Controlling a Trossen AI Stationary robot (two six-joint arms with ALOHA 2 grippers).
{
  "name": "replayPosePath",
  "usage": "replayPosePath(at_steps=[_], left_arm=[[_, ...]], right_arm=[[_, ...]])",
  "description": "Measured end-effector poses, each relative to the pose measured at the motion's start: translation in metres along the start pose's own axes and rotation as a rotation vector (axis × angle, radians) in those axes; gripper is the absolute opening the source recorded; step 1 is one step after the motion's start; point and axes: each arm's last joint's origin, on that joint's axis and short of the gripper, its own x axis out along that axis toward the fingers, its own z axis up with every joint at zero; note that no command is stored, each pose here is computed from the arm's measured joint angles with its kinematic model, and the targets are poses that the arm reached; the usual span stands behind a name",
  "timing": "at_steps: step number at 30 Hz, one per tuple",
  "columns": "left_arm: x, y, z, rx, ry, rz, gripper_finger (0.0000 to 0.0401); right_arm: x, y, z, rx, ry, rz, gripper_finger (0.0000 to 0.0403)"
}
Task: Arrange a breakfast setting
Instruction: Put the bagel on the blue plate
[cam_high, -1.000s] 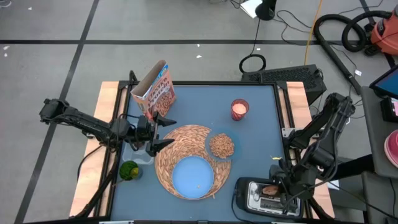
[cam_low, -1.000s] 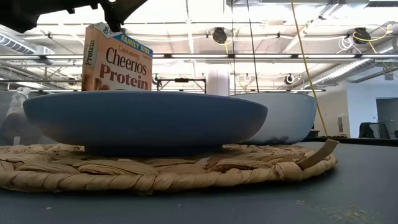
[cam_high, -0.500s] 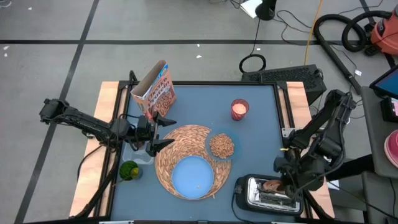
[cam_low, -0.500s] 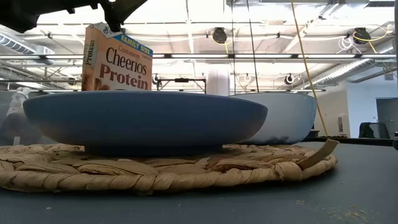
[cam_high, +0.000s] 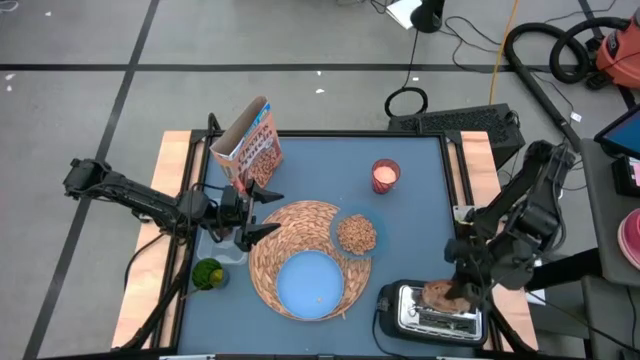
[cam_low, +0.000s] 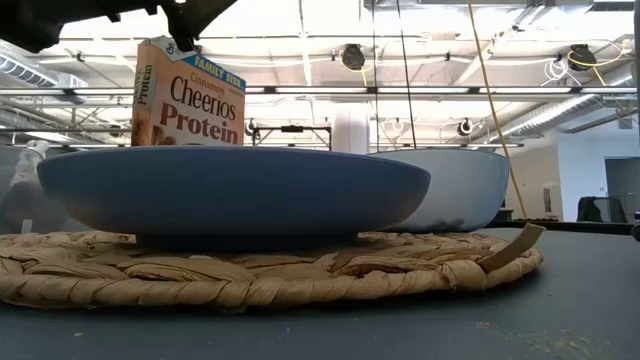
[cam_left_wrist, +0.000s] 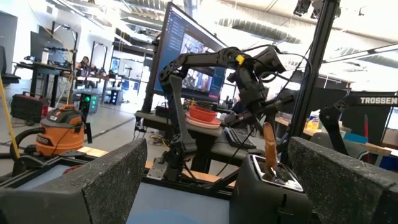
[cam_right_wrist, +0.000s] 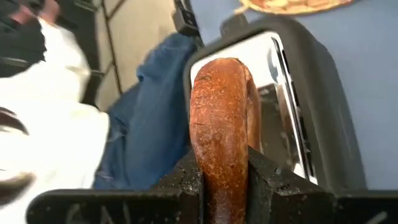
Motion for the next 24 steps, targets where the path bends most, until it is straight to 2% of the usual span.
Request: replayPosePath(at_steps=[13,24], left_arm=[[0.000,0.000,0.000,0.000,0.000,0.000,0.0394],[0.000,0.000,0.000,0.000,0.000,0.000,0.0394]], right_arm=[[-0.004,0.010,0.032,-0.028,-0.228,0.136,0.0059],[0.023,0.025,0.074,-0.106,-0.375,0.178,0.0059]])
